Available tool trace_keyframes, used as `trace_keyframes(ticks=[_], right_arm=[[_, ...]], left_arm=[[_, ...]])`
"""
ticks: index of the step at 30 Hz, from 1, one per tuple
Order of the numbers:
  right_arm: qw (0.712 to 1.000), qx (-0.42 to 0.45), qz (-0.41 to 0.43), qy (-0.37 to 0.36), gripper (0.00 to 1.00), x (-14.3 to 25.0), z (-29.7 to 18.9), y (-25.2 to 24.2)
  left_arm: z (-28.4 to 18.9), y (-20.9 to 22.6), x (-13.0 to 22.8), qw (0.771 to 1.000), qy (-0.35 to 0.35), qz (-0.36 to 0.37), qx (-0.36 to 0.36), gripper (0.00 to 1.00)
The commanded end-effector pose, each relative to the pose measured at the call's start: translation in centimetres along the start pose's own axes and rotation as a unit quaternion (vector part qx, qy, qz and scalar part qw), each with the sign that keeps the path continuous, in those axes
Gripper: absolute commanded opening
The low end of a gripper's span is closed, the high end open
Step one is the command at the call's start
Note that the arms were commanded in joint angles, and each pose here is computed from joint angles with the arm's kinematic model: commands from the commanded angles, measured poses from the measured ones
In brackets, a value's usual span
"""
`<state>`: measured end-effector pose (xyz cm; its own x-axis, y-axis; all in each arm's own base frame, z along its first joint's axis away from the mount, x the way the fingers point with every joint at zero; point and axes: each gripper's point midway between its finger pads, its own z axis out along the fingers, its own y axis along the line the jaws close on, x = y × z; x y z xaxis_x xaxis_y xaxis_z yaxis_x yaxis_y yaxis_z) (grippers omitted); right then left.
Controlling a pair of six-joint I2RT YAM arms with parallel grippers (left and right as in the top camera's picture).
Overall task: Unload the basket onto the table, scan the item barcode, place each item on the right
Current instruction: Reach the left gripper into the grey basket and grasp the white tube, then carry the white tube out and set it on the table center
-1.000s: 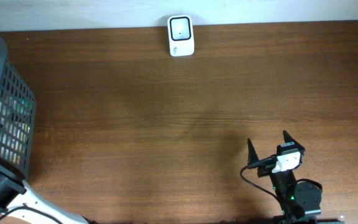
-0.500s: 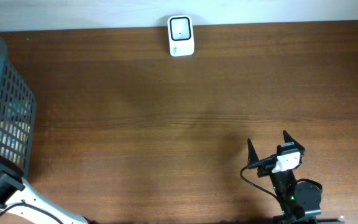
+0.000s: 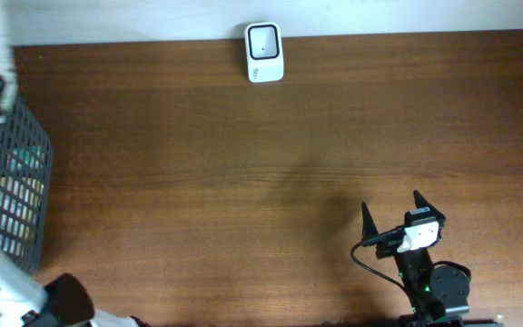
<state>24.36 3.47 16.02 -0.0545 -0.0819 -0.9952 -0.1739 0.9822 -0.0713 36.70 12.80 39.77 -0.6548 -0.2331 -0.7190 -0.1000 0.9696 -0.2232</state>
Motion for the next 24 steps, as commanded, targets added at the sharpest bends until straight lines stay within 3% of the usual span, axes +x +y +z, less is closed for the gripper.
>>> trace_keyframes(ticks=[1, 3, 9, 14, 18, 24], right_arm=[[1.0, 0.001, 0.004, 0.002, 0.99, 0.3, 0.0, 0.0], [1.0, 0.001, 0.004, 0.002, 0.98, 0.3, 0.0, 0.0], [1.0, 0.001, 0.004, 0.002, 0.99, 0.3, 0.0, 0.0], [1.0, 0.001, 0.004, 0.002, 0.99, 0.3, 0.0, 0.0], [1.0, 0.001, 0.004, 0.002, 0.99, 0.3, 0.0, 0.0], [1.0, 0.001, 0.004, 0.002, 0.99, 0.3, 0.0, 0.0]], left_arm=[[2.9, -5.0, 2.3, 0.997, 0.062, 0.045, 0.023, 0.0], [4.8, -7.5, 4.1, 0.993, 0.099, 0.052, 0.046, 0.0], [13.0, -12.5, 14.5, 0.964, 0.252, 0.063, 0.063, 0.0], [18.6, -14.6, 22.4, 0.949, 0.303, 0.05, 0.071, 0.0], [20.7, -13.6, 28.7, 0.94, 0.337, 0.045, 0.01, 0.0], [22.5, -13.5, 33.6, 0.94, 0.339, 0.025, -0.019, 0.0]])
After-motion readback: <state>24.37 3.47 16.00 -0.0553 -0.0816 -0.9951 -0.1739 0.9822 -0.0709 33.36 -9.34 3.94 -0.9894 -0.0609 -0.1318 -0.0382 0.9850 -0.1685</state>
